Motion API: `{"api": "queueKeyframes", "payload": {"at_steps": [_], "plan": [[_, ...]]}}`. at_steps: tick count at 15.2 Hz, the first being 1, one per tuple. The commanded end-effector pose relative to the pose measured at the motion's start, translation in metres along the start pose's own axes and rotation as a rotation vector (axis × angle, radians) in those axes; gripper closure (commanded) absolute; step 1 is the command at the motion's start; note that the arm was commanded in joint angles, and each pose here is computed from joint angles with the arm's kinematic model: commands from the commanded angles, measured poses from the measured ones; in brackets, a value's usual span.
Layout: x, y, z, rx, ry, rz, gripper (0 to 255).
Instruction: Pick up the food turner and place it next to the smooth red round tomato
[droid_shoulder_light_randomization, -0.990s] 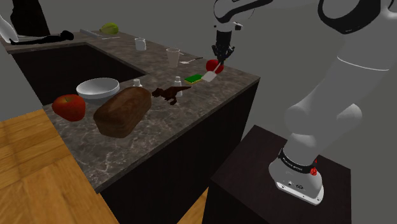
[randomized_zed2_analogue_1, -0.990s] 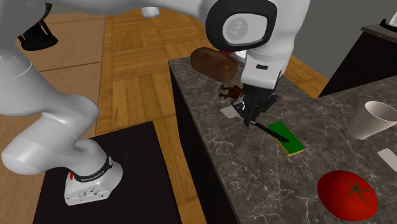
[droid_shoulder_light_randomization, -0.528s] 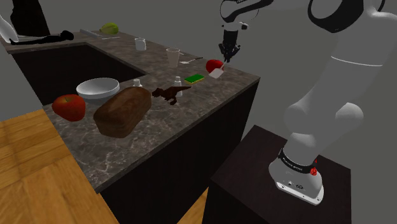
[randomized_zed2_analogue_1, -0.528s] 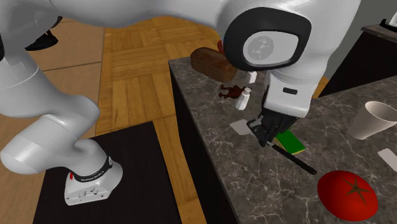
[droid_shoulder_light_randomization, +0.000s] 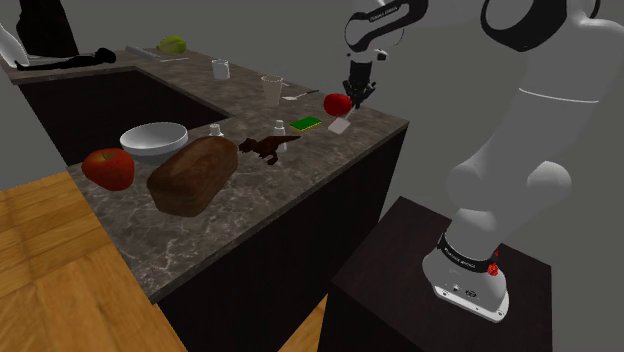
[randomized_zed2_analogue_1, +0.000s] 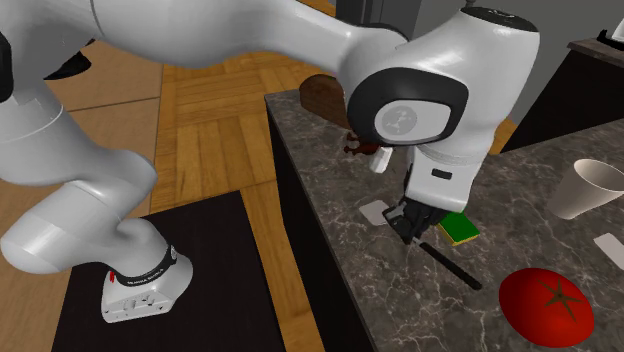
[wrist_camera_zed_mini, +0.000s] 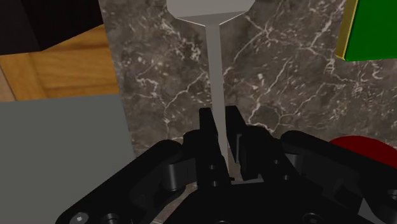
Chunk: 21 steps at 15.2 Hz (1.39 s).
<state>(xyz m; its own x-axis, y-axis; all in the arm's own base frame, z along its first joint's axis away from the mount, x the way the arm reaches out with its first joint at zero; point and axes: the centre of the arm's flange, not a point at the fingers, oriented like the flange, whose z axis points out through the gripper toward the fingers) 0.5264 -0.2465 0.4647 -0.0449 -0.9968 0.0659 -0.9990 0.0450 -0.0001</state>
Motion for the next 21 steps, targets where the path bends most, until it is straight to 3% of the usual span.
{"api": "queueKeyframes", "payload": {"at_steps": [1,21], "plan": [[0.000,0.000,0.010,0.000,0.000,0.000,255],[-0.007,0.000,0.114,0.000,0.000,0.000,255]]}}
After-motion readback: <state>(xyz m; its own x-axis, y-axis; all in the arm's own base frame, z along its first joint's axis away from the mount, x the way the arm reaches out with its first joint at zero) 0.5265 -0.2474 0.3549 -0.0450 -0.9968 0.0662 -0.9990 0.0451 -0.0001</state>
